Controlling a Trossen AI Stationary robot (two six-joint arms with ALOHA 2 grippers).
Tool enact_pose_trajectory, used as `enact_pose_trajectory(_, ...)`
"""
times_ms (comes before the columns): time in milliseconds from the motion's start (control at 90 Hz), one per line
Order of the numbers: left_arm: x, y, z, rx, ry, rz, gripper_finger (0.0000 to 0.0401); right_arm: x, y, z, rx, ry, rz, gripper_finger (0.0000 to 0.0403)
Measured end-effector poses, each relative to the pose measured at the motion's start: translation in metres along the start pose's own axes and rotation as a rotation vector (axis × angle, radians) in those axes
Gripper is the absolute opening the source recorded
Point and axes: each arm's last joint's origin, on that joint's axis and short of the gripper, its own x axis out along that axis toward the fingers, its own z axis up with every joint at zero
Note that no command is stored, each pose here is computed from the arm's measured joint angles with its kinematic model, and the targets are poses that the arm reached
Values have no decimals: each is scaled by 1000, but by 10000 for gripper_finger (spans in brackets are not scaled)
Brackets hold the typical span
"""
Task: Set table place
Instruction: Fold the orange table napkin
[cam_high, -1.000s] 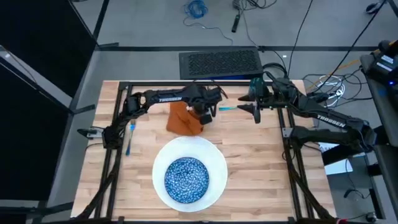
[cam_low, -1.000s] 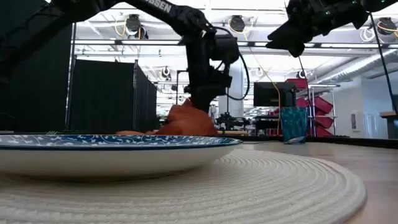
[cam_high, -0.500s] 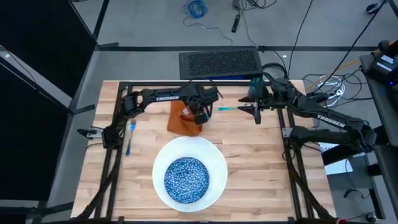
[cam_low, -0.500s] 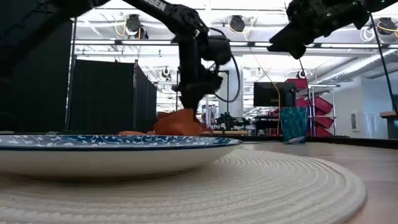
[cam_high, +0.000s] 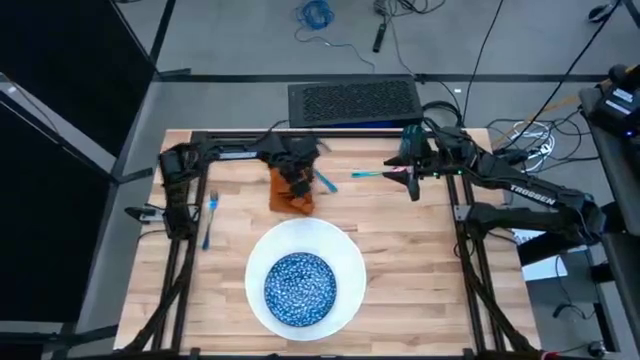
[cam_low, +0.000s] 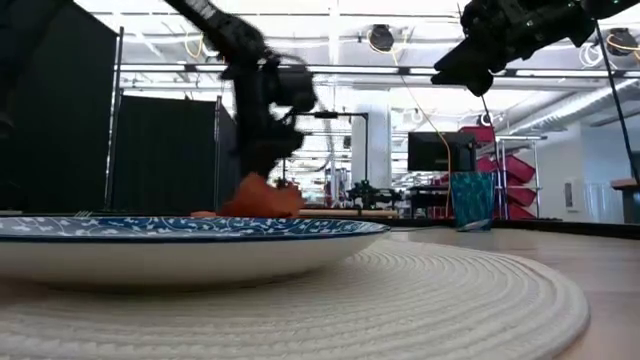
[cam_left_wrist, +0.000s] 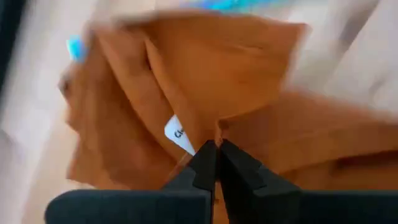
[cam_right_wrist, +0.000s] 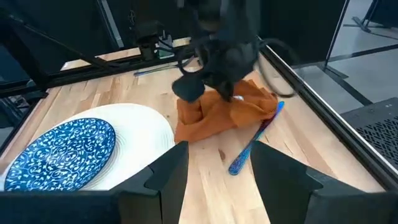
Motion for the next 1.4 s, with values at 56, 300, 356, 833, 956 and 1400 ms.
enact_pose_trajectory(56, 7, 0, -11, -27, -29, 2, 0, 0, 0, 0, 3, -1, -3, 160)
enact_pose_trajectory(300, -13, 2, -28, -19, -188, 120, 0, 0, 0, 1, 28, -11, -5, 160)
enact_pose_trajectory(356, -25, 5, -26, -37, -257, 135, 0, 0, 0, 1, 31, -12, -5, 160)
enact_pose_trajectory(833, 0, 19, -68, -263, -267, 145, 0, 2, 2, 1, 66, -12, 10, 160)
enact_pose_trajectory(956, 5, 18, -71, -266, -290, 137, 0, 3, 2, 1, 73, -8, 13, 160)
enact_pose_trajectory(1400, -18, 19, -66, -207, -416, 179, 0, 3, 2, 0, 75, 8, 14, 160)
